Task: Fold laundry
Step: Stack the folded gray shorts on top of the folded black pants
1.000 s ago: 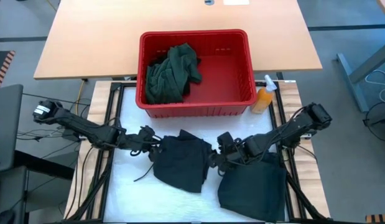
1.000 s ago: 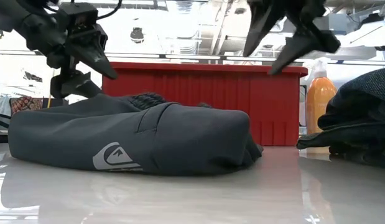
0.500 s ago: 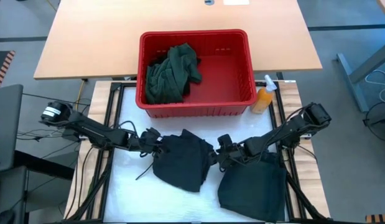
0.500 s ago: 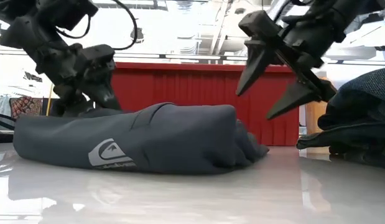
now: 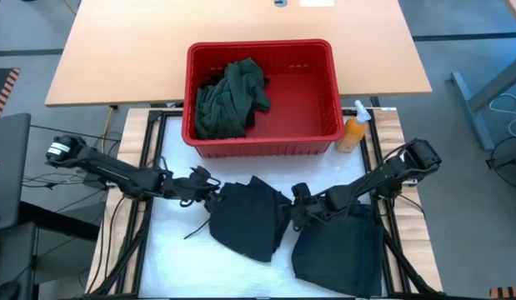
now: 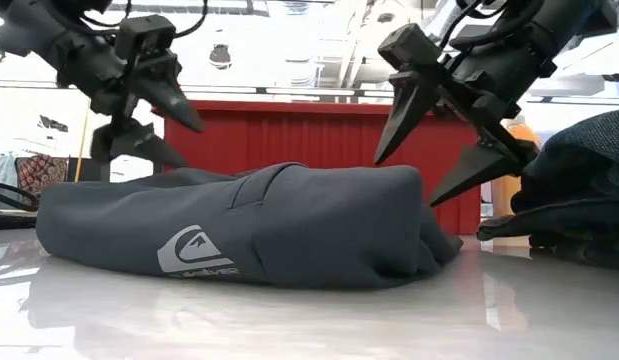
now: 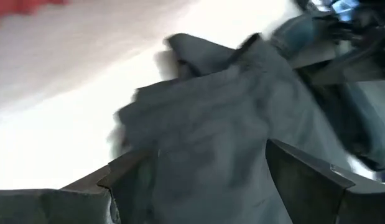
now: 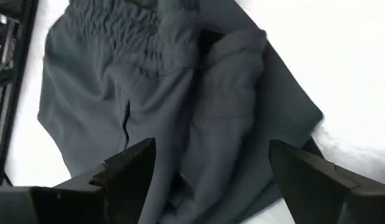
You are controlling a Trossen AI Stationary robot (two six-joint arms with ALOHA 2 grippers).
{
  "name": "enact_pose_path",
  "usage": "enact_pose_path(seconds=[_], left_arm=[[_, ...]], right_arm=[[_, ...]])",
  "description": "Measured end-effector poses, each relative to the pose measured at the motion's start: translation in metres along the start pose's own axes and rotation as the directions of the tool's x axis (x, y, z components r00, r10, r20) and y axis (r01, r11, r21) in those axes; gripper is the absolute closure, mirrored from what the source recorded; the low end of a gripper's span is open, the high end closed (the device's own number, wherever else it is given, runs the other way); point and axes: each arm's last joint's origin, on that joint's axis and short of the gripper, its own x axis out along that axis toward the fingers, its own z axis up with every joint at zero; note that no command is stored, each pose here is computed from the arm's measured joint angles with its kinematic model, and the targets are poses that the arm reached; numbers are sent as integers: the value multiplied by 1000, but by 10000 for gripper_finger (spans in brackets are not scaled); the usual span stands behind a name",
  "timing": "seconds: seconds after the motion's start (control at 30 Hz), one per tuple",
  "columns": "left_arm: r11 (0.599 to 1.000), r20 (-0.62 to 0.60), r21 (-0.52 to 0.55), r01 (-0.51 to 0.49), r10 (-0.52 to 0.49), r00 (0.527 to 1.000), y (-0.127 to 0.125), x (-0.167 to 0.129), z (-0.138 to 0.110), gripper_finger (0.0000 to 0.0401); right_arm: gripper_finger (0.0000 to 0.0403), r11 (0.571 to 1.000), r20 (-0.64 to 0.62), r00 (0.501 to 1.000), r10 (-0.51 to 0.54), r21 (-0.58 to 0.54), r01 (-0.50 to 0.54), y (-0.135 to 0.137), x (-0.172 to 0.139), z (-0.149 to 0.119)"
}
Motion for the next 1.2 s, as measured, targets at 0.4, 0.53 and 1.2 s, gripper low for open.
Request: enact_pose_path(seconds=[0.4,0.53,1.2], left_arm=[[996,-118,-11,-86,84,990,11,-5,-8,117],[990,-161,10,-142,141,977,15,7,-17,117],[997,-173,-62,-53,42,984,10,70,-46,117]], right_arm=[[62,996,18,999,-37,-86,39,25,29,1],[62,985,-19,991,-131,-117,127,25,34,-2],[76,937,35,951,-306,-165,307,14,30,8]])
